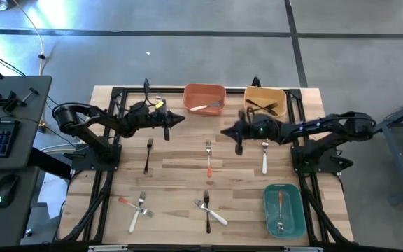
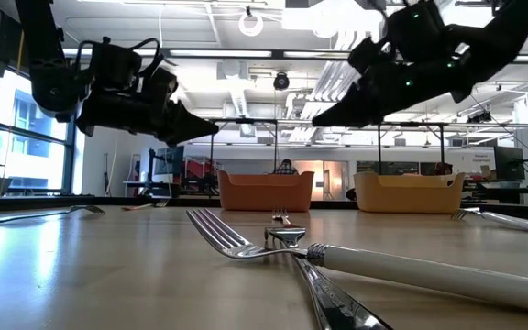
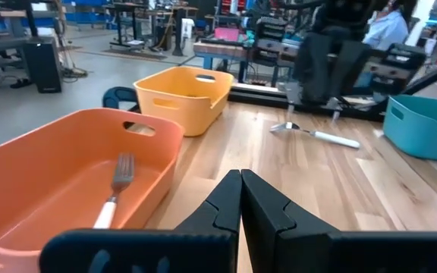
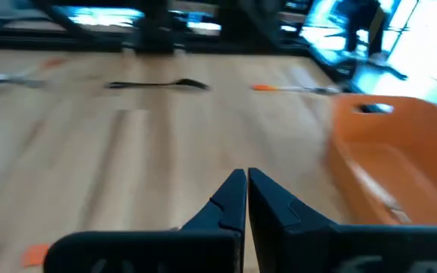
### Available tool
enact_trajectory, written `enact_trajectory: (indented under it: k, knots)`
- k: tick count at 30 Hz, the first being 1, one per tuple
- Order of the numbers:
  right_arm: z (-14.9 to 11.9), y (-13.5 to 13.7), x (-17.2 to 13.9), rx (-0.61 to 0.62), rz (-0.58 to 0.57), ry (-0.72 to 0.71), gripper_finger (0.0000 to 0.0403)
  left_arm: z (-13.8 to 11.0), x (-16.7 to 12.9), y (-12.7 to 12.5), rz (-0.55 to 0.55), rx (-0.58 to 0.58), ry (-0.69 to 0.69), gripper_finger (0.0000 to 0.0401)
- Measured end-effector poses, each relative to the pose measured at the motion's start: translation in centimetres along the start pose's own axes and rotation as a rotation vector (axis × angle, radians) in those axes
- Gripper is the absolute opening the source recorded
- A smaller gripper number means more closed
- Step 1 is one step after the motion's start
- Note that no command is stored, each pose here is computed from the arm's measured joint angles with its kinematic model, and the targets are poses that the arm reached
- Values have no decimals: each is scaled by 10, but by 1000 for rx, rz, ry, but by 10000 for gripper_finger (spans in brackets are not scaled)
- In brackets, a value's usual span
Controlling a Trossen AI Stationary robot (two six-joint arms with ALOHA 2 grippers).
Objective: Sort silverware by color (type)
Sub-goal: Put the orange fork into the green bin
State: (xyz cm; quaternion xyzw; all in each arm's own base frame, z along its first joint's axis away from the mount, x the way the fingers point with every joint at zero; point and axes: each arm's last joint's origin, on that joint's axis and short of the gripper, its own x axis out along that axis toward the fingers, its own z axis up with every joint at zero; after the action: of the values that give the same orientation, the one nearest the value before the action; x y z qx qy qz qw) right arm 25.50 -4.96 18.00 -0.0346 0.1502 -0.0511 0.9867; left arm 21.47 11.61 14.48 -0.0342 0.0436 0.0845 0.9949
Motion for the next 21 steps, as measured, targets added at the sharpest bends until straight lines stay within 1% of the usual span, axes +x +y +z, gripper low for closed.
enact_trajectory:
  k: [3,10,12,16,21]
  knots:
    - [-1,19,-1,-14,50,-11,0,-1,1,-4,-17,11,5,0]
    - [1,54,-5,-38,106,8,0,-1,3,-10,-43,22,6,0]
    - [4,61,-8,-34,119,29,0,-1,4,-12,-23,20,5,1]
    - [14,75,-21,-47,123,54,0,-1,6,-17,27,65,5,4]
    - [22,89,-46,-64,121,100,0,-1,7,-23,2,125,6,10]
